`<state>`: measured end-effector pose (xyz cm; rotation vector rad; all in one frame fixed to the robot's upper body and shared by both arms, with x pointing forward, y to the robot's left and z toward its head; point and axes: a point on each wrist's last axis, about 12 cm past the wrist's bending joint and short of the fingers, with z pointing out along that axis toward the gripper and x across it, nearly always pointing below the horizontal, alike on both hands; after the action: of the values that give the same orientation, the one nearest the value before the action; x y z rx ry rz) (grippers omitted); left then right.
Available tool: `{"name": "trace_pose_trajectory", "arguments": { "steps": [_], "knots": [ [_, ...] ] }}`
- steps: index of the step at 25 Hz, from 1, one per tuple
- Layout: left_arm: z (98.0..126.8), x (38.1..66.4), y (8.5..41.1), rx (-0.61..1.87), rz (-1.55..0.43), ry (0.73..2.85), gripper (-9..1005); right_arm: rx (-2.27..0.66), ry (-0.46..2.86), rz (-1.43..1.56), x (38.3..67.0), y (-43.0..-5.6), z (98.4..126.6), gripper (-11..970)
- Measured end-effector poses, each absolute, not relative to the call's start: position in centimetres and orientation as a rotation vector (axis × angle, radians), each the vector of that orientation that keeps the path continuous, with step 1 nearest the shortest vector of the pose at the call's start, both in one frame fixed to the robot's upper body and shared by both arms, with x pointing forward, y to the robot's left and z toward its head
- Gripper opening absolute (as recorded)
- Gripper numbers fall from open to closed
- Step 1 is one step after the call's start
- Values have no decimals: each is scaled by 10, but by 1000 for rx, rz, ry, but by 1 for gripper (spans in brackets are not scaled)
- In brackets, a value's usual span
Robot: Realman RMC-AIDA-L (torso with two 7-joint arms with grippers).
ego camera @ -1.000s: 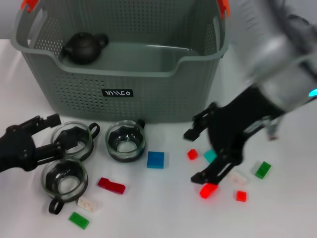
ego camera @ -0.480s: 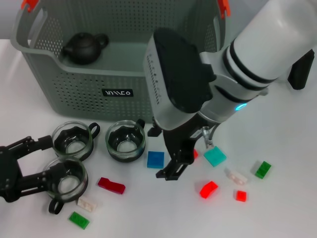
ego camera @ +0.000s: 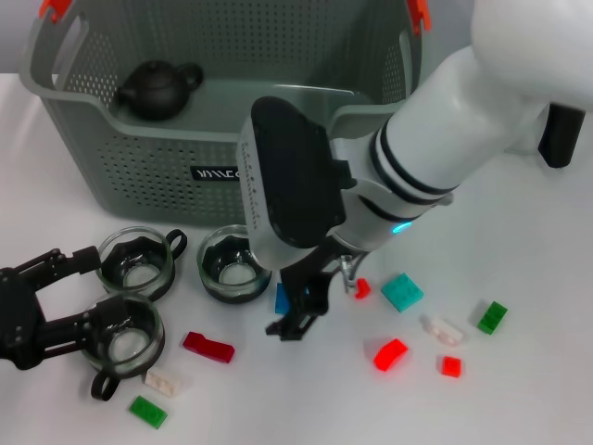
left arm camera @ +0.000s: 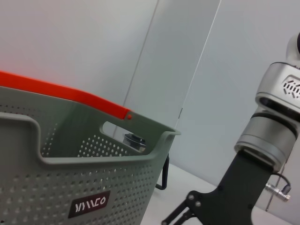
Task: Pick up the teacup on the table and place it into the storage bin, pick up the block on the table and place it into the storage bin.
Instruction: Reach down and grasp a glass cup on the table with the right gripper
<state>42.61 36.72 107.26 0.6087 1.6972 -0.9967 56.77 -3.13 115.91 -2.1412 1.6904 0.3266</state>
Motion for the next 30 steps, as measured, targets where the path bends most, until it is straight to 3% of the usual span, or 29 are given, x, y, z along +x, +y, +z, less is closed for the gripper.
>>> {"name": "trace_pose_trajectory", "arguments": {
  "steps": [18, 30],
  "knots": [
    [1069, 425, 369, 565, -975, 1708, 884, -2111, 1707, 301, 571, -20, 1128, 944],
    [1068, 427, 370, 563, -964, 1716, 885, -2193, 1801, 355, 563, -28, 1140, 945]
  ]
}}
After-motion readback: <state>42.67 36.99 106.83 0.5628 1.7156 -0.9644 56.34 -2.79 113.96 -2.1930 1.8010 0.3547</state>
